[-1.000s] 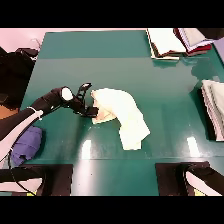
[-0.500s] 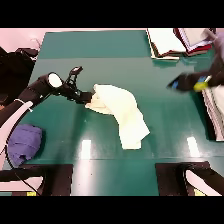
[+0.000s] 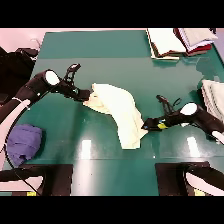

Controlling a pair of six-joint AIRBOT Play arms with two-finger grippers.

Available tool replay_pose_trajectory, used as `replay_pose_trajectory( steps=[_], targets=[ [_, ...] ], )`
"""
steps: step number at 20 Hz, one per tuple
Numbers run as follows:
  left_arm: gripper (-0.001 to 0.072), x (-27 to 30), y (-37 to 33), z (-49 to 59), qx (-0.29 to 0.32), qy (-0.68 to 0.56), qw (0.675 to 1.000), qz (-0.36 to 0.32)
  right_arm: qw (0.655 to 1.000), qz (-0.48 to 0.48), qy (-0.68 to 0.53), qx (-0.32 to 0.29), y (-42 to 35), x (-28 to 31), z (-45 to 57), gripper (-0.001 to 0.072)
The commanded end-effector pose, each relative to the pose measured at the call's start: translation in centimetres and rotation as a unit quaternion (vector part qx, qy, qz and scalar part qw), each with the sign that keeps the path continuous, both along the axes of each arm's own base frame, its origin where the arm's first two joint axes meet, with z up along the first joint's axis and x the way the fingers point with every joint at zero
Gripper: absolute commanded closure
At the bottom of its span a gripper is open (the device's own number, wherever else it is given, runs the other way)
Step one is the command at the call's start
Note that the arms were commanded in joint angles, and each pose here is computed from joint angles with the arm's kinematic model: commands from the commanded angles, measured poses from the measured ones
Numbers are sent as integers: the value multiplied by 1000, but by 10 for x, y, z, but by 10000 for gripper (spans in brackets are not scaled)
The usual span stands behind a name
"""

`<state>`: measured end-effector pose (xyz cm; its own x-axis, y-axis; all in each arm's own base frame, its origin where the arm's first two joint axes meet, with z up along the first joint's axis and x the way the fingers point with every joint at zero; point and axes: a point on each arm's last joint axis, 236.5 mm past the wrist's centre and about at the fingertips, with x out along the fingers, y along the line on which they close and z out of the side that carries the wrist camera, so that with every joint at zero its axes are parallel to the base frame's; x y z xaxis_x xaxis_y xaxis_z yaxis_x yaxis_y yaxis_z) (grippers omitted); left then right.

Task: Fold the shirts.

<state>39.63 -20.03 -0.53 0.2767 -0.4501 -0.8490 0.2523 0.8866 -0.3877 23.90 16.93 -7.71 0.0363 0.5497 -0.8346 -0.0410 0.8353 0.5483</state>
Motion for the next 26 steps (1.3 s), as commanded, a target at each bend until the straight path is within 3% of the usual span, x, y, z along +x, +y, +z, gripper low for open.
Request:
replay_pose_trajectory(
  steps=[1,2,3,8,11,17,22,26],
  targets=[
    [683,-3,3,-1,7,4,1000,-5,1000,20,-2,-6,21,9,-15,517],
    [683,-2,6,-3,18,1,1000,-8,1000,27,-12,-6,24,16,-11,648],
    [683,-2,12,-3,34,-3,999,-13,999,28,-26,-4,26,25,-5,695],
    [683,18,59,61,131,-114,985,-12,984,18,-172,-47,-25,84,94,696],
    [683,24,76,135,152,-204,967,0,956,-36,-283,-68,-74,105,194,696],
    [683,-3,89,291,116,-366,923,37,870,-119,-463,-123,-140,74,366,696],
    [683,-92,114,451,62,-524,846,75,797,-155,-555,-181,-158,17,461,696],
    [684,-171,135,543,20,-620,778,98,789,-172,-548,-221,-172,-3,483,696]
  ],
)
